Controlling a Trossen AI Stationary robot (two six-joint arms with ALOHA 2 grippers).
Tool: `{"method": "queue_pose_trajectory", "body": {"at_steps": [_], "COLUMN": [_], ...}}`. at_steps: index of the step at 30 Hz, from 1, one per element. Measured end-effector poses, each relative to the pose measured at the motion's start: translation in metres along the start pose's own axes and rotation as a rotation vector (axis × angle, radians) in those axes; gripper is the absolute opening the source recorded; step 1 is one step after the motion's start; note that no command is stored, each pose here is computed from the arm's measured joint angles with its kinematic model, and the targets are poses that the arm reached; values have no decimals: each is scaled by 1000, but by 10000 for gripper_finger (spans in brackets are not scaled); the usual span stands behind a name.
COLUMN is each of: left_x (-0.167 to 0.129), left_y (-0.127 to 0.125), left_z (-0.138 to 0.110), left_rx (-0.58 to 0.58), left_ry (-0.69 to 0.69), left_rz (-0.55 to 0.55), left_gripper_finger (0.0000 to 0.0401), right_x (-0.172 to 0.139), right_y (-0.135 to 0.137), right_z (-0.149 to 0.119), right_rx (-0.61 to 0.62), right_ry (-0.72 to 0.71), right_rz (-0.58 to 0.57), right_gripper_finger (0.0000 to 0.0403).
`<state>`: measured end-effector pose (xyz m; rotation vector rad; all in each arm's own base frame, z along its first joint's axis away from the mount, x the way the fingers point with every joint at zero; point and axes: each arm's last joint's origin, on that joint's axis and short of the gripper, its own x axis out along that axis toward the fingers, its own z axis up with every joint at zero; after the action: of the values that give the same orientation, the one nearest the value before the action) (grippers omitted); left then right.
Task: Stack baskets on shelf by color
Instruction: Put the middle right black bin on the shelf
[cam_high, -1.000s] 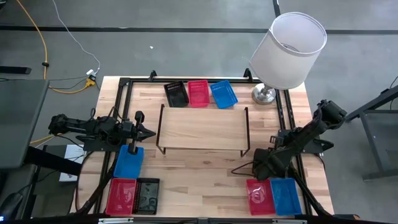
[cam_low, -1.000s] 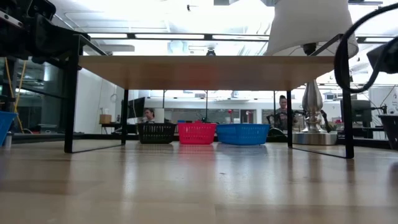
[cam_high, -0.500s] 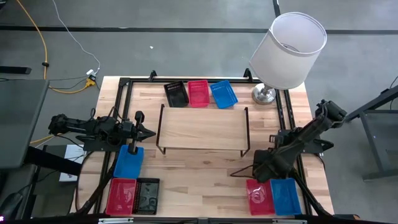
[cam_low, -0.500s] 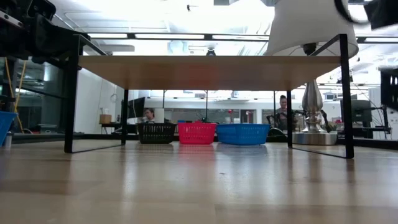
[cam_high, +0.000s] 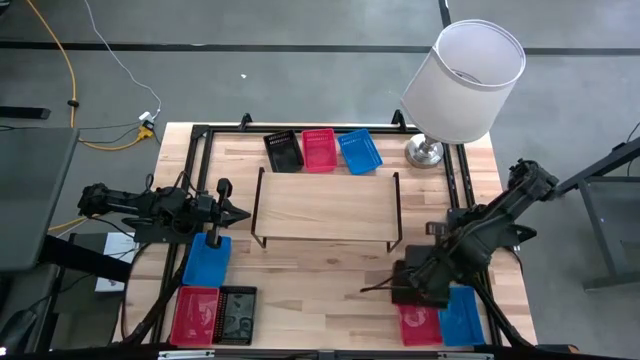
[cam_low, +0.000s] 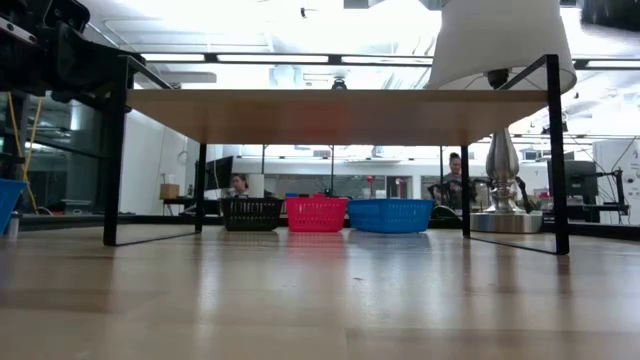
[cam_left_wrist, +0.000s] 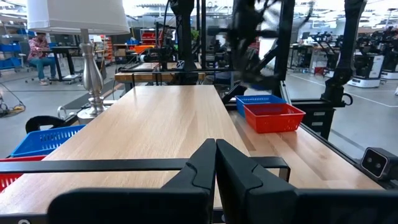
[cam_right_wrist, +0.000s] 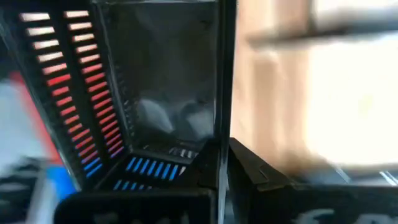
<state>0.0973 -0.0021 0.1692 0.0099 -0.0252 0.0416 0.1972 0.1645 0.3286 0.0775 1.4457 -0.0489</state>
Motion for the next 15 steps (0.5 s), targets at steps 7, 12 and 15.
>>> {"method": "queue_pose_trajectory", "body": {"at_steps": [7, 12, 15], "left_x": [0, 0, 0], "left_y": [0, 0, 0], "left_z": [0, 0, 0], "left_rx": [0, 0, 0], "left_ry": [0, 0, 0], "left_rz": [0, 0, 0], "left_gripper_finger": [3, 3, 3], "right_x": [-28, -35, -30], "right_y": [17, -8, -29], "right_z": [42, 70, 74], "right_rx": [24, 452, 605], "right_ry": [-542, -819, -782], "right_rz": [110, -8, -86], "right_gripper_finger": [0, 0, 0]}}
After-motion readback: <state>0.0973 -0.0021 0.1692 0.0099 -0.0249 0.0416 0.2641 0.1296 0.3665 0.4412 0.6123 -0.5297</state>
